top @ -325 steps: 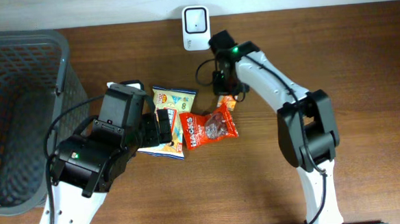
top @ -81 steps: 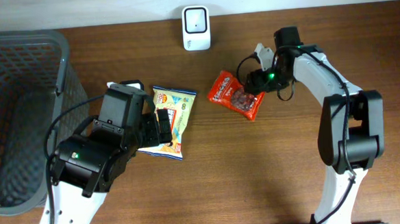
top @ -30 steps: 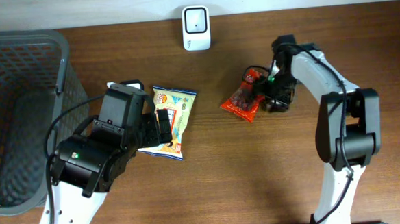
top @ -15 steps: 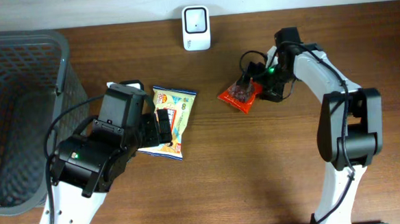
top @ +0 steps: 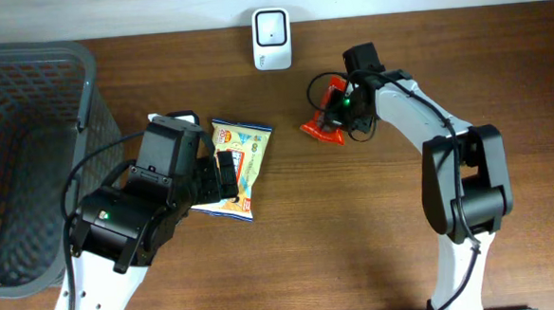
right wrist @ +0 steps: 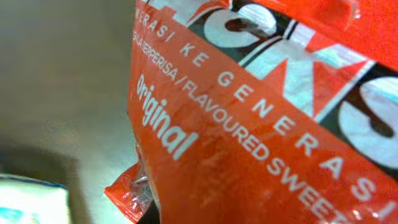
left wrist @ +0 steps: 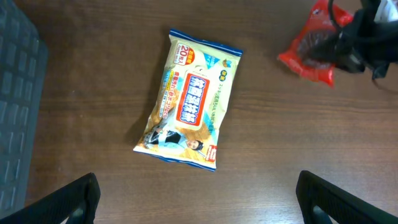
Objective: Scan the item barcode
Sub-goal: 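Raise the red candy bag over the white scanner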
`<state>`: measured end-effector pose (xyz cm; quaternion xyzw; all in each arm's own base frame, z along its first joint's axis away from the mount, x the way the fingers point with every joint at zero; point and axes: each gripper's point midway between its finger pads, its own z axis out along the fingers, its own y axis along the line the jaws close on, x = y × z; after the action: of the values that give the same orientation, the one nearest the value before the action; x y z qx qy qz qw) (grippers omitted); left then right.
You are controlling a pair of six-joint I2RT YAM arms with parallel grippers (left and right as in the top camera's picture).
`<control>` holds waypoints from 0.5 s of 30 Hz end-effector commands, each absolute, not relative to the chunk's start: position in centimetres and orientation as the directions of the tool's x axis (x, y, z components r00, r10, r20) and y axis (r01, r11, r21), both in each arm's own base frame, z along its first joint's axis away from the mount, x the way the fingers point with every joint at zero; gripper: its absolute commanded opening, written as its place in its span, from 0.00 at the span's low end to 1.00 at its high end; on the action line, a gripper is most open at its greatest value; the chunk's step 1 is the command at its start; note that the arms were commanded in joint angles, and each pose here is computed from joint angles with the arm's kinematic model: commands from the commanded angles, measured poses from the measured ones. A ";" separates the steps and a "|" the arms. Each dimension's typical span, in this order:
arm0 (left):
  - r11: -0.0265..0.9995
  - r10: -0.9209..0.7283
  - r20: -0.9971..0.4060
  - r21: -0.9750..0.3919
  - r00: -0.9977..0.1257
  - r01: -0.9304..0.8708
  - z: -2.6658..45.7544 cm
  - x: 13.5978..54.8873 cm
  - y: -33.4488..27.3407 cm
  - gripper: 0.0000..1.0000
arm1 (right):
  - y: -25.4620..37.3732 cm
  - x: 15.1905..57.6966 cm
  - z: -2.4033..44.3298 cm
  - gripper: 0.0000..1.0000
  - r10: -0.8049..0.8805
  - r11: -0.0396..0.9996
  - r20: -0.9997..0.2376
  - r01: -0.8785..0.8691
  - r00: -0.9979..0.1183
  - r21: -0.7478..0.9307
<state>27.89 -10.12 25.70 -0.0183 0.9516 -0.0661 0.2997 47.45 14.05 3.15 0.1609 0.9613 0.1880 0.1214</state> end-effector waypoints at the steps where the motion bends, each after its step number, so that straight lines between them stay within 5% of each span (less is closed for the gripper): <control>1: 0.990 -0.089 -0.572 -0.143 -0.815 -0.008 25.9 27.9 -10.0 0.99 | 17.1 52.7 9.9 0.04 0.313 0.830 -0.338 0.083 -0.888 0.551; 4: 0.990 -0.089 -0.572 -0.143 -0.816 -0.008 25.9 27.9 -10.0 0.99 | 19.7 58.2 18.2 0.04 0.306 0.752 -0.612 -0.209 -0.729 0.625; 6: 0.990 -0.089 -0.572 -0.143 -0.816 -0.008 25.9 27.9 -10.0 0.99 | 19.5 60.7 20.8 0.04 0.350 0.790 -0.731 -0.234 -0.586 0.567; 11: 0.990 -0.089 -0.572 -0.143 -0.815 -0.008 25.9 27.9 -10.0 0.99 | 22.6 63.2 22.1 0.04 0.405 0.850 -0.846 -0.199 -0.348 0.488; 15: 0.990 -0.089 -0.572 -0.143 -0.816 -0.008 25.9 27.9 -10.0 0.99 | 23.5 64.6 18.2 0.04 0.421 0.846 -0.847 -0.194 -0.326 0.496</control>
<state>27.89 -10.11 25.70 -0.0184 0.9516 -0.0659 0.2997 63.64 24.10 19.52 0.0626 0.7718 0.2828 0.5661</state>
